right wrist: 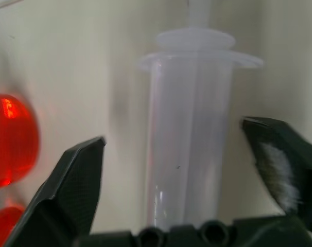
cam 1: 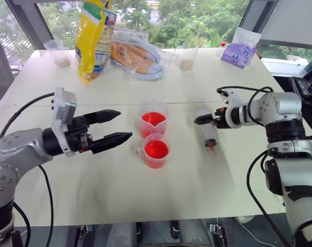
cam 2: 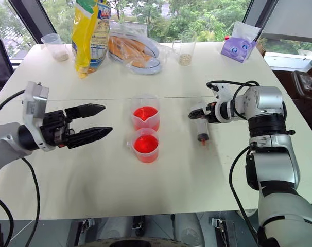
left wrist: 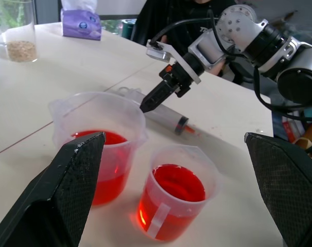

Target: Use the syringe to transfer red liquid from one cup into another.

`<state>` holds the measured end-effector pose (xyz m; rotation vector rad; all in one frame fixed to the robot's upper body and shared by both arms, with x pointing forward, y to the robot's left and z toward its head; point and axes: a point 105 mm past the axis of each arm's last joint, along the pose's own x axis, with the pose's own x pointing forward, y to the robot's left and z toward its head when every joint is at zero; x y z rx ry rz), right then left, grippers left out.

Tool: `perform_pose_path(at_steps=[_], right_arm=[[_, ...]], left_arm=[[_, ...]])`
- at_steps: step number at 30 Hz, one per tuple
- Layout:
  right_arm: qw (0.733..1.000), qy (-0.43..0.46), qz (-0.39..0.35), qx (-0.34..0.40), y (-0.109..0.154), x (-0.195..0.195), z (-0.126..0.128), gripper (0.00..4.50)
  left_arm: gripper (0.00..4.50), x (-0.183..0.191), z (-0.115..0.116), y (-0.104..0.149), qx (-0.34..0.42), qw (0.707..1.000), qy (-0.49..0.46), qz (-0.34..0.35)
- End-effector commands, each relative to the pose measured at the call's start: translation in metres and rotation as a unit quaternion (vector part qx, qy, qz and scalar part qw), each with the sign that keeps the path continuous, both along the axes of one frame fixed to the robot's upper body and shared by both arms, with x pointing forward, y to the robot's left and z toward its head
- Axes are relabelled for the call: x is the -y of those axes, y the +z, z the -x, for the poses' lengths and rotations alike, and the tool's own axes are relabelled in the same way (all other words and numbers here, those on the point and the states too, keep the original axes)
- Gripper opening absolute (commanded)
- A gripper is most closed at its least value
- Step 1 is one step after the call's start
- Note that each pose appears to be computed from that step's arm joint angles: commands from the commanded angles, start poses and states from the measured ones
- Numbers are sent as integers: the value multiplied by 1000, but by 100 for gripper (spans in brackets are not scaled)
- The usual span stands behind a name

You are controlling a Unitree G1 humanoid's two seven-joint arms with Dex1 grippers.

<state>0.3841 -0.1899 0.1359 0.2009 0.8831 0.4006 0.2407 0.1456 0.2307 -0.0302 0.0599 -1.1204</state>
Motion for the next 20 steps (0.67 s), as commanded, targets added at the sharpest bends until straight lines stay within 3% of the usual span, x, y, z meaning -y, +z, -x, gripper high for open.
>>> perform_pose_path(at_steps=[1, 5, 11, 13, 15, 20], right_arm=[[999, 14, 14, 37, 16, 3, -1, 444], [978, 136, 32, 157, 64, -10, 16, 444], [943, 249, 13, 221, 98, -23, 56, 444], [919, 311, 16, 243, 110, -27, 81, 444], [901, 353, 25, 251, 115, -27, 100, 444], [888, 382, 37, 254, 113, -25, 116, 444]], left_arm=[[450, 2, 5, 8, 20, 1000, -7, -5], [450, -4, 5, 7, 17, 1000, -1, -19], [450, -14, 7, 4, 13, 999, 12, -37], [450, -18, 9, 4, 10, 999, 14, -44], [450, -22, 9, 4, 8, 998, 15, -52], [450, -26, 9, 6, 10, 998, 14, -57]])
